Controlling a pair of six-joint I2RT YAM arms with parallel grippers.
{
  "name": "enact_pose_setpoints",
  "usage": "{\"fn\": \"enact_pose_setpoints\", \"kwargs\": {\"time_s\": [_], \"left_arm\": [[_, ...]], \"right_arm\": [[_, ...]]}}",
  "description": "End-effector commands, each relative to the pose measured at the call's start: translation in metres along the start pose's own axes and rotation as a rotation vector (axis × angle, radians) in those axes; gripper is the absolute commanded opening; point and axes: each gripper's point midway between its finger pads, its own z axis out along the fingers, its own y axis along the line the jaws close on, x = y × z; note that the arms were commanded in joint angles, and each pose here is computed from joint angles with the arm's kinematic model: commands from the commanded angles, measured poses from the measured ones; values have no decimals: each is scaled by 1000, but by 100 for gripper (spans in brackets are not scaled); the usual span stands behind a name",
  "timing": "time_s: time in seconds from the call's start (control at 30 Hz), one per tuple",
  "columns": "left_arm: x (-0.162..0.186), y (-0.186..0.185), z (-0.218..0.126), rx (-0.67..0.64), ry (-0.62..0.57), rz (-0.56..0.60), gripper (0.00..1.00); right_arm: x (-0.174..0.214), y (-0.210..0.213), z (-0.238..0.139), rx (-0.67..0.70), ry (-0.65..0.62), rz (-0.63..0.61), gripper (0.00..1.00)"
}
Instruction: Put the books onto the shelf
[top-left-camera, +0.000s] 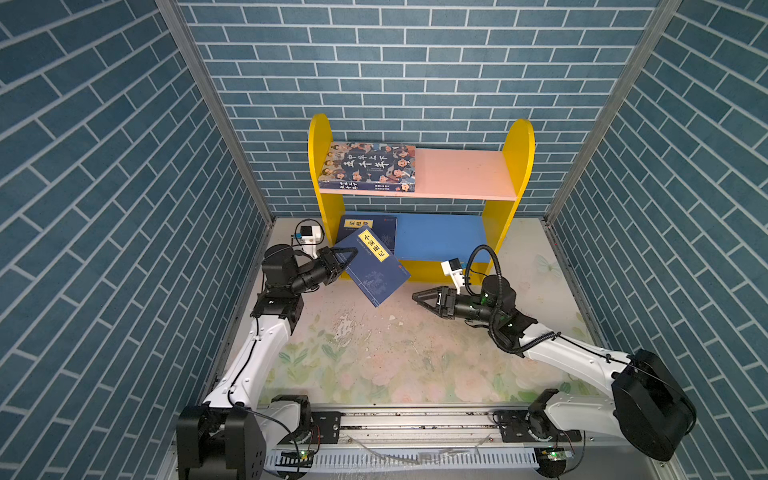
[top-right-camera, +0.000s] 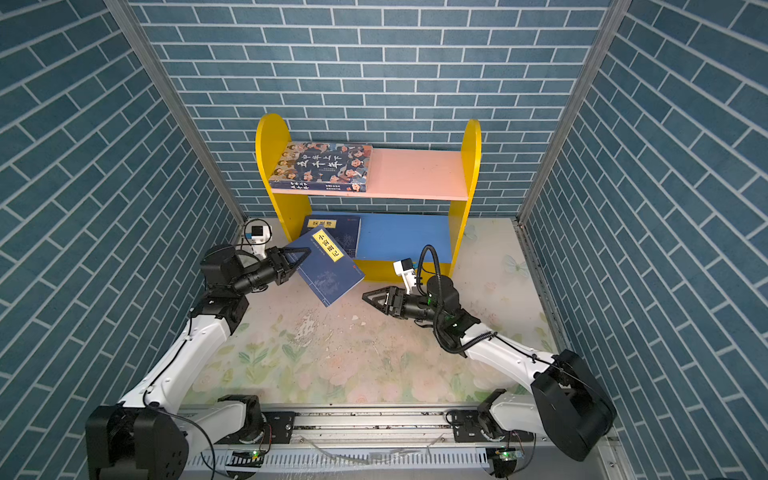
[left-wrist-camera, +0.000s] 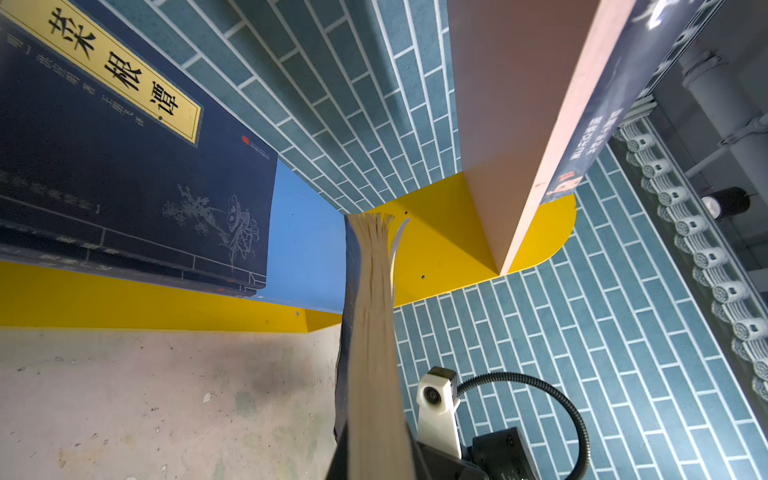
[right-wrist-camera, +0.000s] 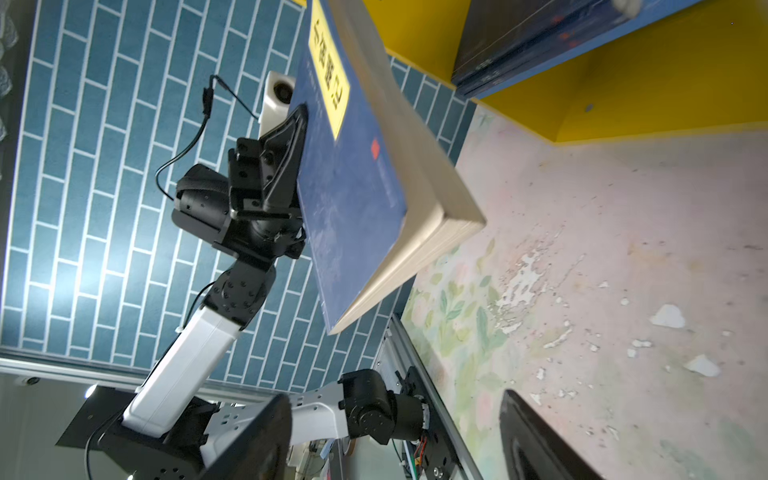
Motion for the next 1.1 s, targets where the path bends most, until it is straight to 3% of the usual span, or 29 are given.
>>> {"fn": "enact_pose_setpoints", "kwargs": {"time_s": [0.0,0.7,1.07], "left_arm": [[-13,-16,-6,55,-69,14,0],[-16,-23,-11,101,-113,39,0],[-13,-22,-13,97,-111,30,0]], "right_arm": [[-10,30,11,-98,-37,-24,80],[-33,43,63,-272,-72,10,79],[-45,32,77,-303,-108,38,57]]}}
